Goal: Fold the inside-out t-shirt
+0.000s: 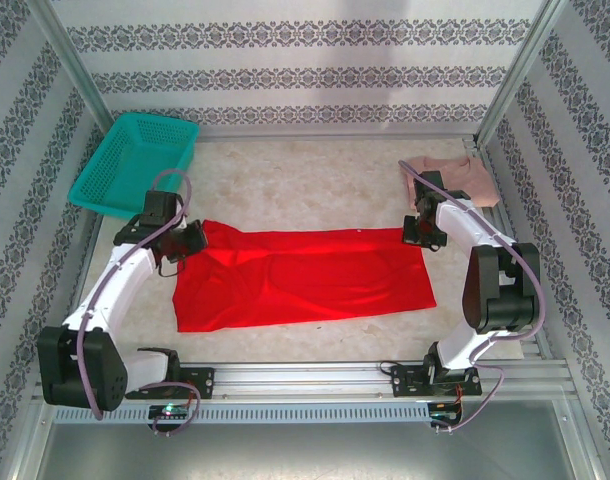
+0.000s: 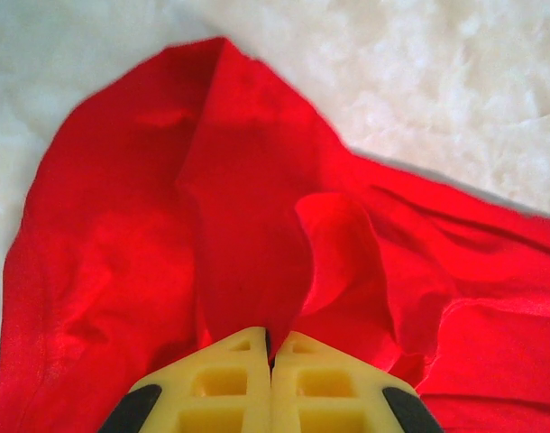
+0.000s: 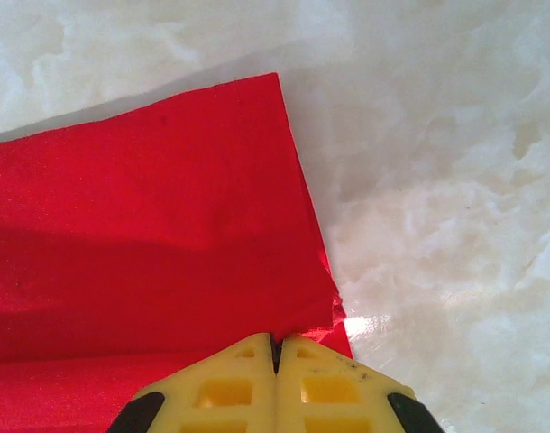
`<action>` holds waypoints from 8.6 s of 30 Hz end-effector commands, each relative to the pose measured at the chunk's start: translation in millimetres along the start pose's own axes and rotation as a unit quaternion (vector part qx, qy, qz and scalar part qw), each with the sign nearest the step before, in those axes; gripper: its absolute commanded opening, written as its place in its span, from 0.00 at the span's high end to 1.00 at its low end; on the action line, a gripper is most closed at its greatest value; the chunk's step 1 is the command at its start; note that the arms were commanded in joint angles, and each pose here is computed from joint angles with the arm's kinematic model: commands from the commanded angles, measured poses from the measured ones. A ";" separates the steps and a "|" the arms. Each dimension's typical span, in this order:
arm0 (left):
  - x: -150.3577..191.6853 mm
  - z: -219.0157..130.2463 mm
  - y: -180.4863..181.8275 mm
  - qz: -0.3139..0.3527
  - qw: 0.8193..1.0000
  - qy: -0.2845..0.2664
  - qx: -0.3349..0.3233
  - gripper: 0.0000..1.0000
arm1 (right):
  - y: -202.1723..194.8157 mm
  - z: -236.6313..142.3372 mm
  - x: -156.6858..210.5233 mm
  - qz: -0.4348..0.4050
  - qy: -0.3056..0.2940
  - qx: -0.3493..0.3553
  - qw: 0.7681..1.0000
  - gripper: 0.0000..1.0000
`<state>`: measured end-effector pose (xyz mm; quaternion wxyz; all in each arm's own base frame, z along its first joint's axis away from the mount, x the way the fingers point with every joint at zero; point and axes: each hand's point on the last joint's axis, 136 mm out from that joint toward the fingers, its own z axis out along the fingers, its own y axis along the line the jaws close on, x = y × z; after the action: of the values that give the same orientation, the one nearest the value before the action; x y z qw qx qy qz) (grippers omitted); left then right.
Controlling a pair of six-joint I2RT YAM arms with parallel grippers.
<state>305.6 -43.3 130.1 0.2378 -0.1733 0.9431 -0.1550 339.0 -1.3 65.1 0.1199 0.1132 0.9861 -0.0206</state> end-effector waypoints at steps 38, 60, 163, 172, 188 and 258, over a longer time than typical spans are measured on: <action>82.7 28.3 32.2 -0.073 0.994 0.079 -0.004 1.00 | 188.9 18.2 46.8 -0.153 0.024 -0.135 0.979 0.57; 44.4 19.9 36.2 -0.074 0.997 -0.004 -0.024 0.45 | 392.5 -93.5 162.7 -0.339 -0.100 -0.357 0.865 0.36; 25.3 63.7 71.8 -0.039 0.994 0.080 -0.059 0.00 | 340.7 -68.8 152.1 -0.246 -0.039 -0.421 0.872 0.54; 43.8 79.7 46.0 -0.065 0.992 0.103 0.037 0.00 | 340.0 -69.7 151.4 -0.244 -0.039 -0.418 0.874 0.54; 69.4 71.1 16.7 -0.023 0.988 0.127 0.080 0.04 | 344.4 -65.4 154.1 -0.238 -0.029 -0.418 0.876 0.54; -55.4 -119.2 -16.6 0.318 0.819 0.015 -0.477 1.00 | 138.3 -65.8 49.3 -0.082 -0.110 -0.273 0.952 0.51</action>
<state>307.1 -8.3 245.7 0.1843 0.0031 0.9325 0.3107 316.3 158.7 122.4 0.2628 -0.0079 0.9337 0.2430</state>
